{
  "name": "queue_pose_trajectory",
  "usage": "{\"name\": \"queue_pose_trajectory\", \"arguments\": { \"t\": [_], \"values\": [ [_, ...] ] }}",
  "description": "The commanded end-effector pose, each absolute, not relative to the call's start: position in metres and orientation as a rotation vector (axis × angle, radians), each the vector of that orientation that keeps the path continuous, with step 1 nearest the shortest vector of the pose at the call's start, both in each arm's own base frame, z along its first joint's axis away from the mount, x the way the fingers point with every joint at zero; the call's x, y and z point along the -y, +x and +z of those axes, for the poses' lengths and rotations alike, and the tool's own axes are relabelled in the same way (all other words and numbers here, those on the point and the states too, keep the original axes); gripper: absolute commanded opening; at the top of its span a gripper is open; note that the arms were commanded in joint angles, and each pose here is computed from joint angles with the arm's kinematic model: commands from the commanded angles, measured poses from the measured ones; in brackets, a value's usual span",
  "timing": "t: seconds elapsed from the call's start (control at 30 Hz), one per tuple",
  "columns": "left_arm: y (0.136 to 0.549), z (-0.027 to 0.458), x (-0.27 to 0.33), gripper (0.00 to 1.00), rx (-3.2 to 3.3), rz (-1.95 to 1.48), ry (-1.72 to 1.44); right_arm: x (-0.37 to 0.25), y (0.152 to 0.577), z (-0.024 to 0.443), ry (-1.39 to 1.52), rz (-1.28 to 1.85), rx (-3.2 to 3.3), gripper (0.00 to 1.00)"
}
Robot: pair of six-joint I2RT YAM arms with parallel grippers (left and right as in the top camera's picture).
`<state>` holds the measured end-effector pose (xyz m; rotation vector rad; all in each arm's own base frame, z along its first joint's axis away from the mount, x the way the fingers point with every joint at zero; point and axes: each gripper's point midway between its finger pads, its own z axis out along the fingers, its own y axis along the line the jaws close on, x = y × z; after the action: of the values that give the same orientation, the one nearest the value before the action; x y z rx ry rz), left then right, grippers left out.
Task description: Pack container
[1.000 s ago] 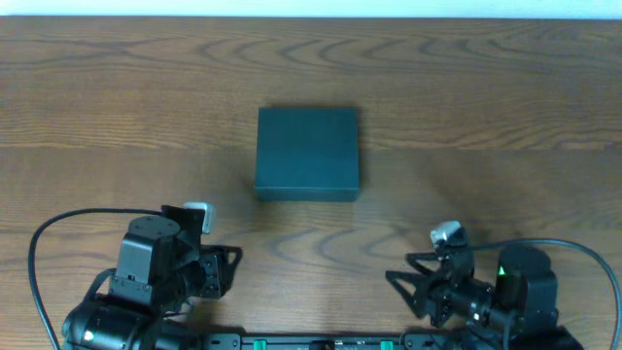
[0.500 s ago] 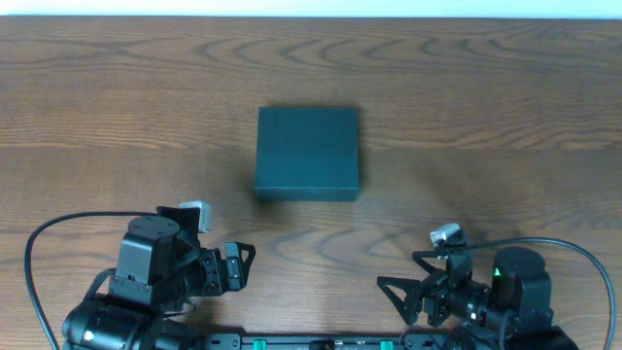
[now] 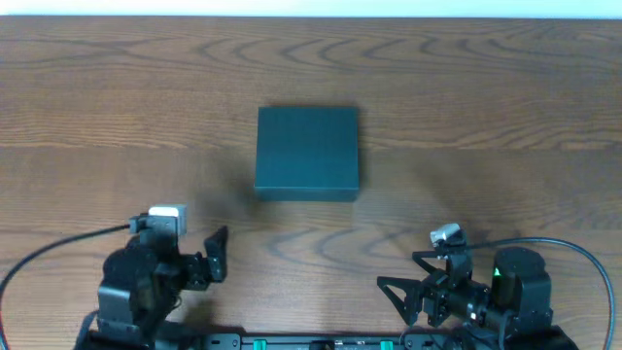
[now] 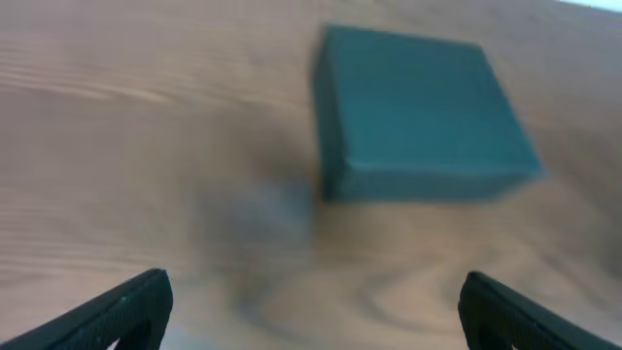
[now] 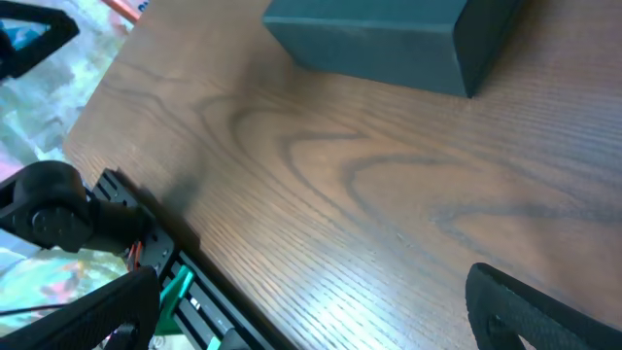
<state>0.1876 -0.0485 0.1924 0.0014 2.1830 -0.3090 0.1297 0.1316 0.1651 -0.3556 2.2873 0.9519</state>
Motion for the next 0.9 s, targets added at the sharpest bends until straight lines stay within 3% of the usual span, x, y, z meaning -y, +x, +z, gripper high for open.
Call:
{"name": "queue_pose_trajectory", "arguments": {
  "t": [0.0,0.37,0.87],
  "values": [
    [0.193,0.172,0.021,0.95,-2.138,-0.130,-0.035,-0.132,0.129,0.165,-0.346,0.957,-2.291,0.99],
    [0.212,0.107,0.002,0.95,-2.025,-0.067,-0.136,-0.132,0.129,0.165,-0.346,0.957,-2.291,0.99],
    [0.215,0.105,-0.001,0.95,-1.989,-0.038,-0.121,-0.132,0.129,0.165,-0.346,0.957,-2.291,0.99]
  ]
}}
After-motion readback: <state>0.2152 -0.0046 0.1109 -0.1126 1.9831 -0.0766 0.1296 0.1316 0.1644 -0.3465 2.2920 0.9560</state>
